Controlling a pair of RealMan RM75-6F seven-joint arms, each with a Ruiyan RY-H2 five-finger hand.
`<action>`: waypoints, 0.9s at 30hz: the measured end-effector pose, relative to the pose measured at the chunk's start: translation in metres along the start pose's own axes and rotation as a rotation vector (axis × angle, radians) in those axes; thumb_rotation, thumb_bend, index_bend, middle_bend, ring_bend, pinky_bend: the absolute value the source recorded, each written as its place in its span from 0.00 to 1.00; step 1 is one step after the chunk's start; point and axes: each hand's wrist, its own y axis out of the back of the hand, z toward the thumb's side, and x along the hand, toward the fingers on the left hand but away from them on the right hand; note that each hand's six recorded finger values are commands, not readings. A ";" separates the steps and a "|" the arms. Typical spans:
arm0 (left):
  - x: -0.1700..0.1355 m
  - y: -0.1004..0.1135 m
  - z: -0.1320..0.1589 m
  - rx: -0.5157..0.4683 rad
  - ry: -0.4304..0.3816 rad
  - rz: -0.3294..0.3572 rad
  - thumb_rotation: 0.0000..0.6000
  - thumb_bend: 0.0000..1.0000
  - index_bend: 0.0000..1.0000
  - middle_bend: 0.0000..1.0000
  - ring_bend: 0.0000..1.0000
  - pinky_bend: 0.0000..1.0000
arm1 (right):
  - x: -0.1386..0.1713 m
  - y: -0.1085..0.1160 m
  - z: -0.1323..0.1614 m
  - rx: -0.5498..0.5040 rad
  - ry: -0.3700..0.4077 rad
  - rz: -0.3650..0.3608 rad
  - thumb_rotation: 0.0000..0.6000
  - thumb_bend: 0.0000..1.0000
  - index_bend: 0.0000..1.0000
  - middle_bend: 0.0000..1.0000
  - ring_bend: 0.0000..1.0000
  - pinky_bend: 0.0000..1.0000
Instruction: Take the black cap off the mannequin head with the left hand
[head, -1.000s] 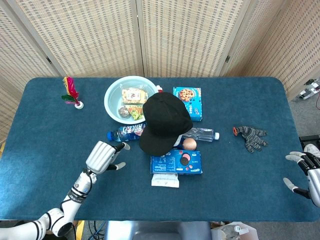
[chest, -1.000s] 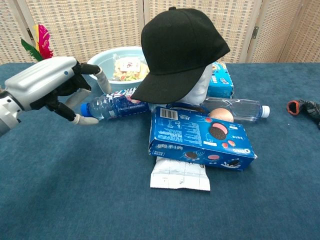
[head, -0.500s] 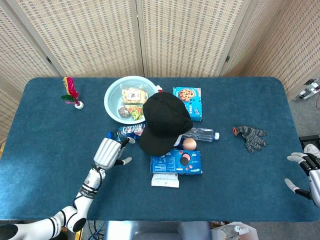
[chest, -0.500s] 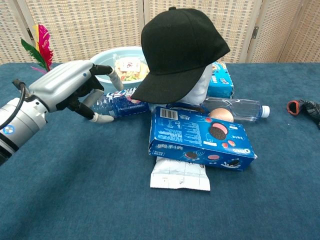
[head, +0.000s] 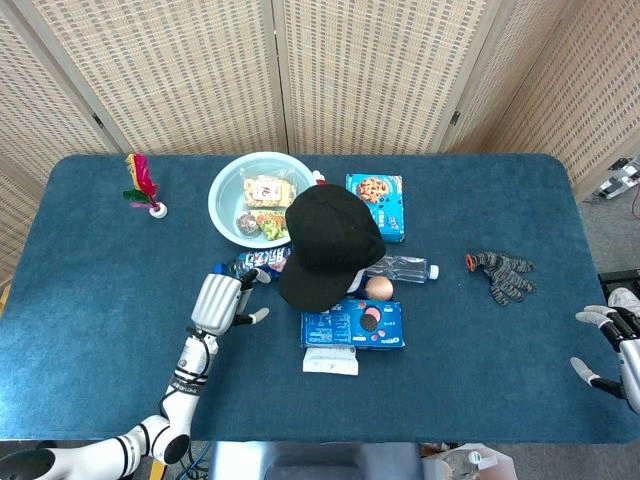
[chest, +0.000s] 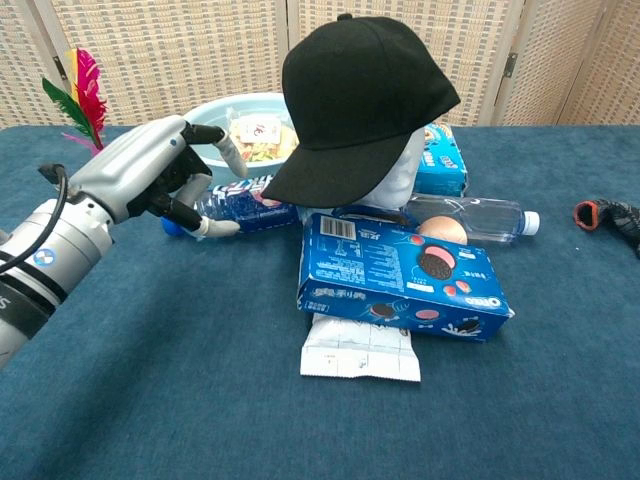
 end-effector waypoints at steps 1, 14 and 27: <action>0.000 0.000 0.001 -0.006 0.002 0.002 1.00 0.07 0.45 0.92 1.00 1.00 | 0.000 0.000 0.000 0.000 0.000 0.000 1.00 0.20 0.33 0.29 0.22 0.32; 0.002 -0.009 0.006 -0.079 0.059 0.046 1.00 0.07 0.45 0.92 1.00 1.00 | 0.003 0.003 -0.003 0.002 -0.007 -0.005 1.00 0.20 0.32 0.29 0.22 0.32; 0.009 -0.017 0.016 -0.159 0.091 0.070 1.00 0.07 0.45 0.92 1.00 1.00 | 0.005 0.004 -0.005 0.003 -0.012 -0.006 1.00 0.20 0.33 0.29 0.22 0.32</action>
